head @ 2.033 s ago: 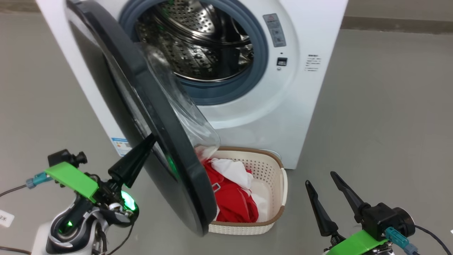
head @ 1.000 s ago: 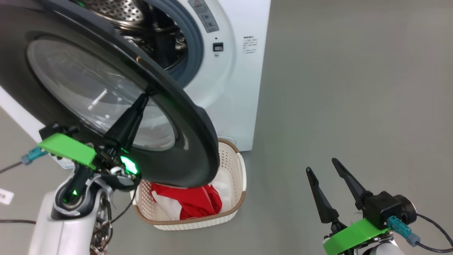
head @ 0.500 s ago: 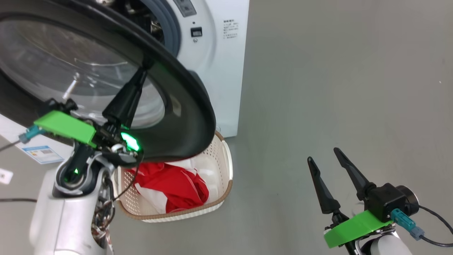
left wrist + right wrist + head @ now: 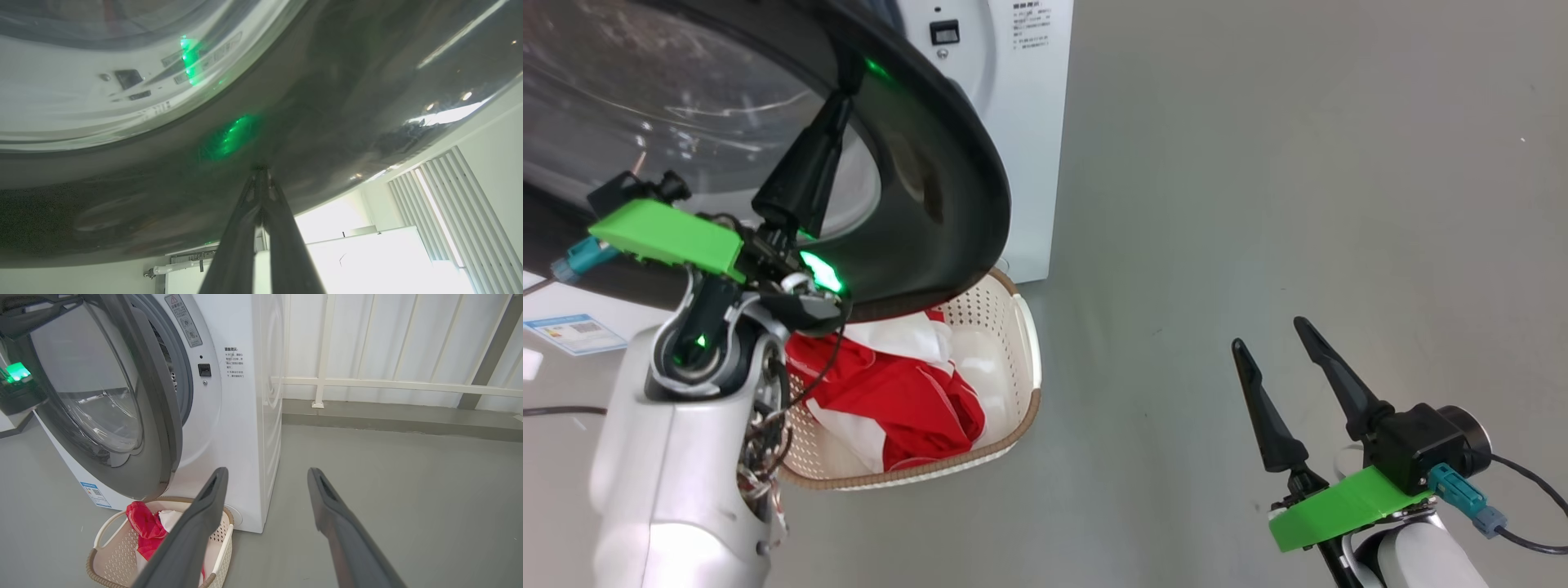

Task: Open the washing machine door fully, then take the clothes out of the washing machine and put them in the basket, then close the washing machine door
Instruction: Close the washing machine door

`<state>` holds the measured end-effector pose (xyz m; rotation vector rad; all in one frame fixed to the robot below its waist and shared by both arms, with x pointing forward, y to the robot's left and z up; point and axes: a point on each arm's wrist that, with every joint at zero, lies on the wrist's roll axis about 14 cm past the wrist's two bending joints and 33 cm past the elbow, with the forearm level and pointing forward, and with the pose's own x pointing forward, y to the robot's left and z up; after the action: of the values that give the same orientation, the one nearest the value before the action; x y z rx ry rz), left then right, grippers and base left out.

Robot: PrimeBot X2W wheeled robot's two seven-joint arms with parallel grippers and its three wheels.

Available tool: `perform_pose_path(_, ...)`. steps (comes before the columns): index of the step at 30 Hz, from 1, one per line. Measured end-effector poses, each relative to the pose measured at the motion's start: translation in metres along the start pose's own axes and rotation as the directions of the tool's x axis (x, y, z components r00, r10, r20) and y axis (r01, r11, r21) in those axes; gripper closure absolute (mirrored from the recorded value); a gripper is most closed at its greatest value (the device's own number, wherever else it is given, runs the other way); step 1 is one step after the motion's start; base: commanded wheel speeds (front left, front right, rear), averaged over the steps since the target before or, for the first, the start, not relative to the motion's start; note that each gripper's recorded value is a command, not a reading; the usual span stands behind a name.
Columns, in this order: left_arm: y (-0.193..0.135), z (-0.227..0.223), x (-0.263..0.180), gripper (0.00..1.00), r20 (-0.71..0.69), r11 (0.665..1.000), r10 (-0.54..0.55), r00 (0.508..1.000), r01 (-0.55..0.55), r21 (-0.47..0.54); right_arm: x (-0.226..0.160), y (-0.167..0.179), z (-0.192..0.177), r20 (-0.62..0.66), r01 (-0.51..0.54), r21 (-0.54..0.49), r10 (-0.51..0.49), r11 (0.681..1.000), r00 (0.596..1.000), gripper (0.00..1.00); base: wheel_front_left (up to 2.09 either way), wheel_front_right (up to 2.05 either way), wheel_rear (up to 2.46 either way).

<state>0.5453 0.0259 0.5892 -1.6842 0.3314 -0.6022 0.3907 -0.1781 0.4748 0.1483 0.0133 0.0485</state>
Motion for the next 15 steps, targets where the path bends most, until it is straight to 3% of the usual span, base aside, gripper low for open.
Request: perform_pose_path(15, 0.005, 0.014, 0.006, 1.00, 0.056, 0.999, 0.036, 0.998, -0.038, 0.037, 0.006, 0.004, -0.004, -0.008, -0.015, 0.005, 0.015, 1.000, 1.000, 0.00, 0.00, 0.00, 0.00)
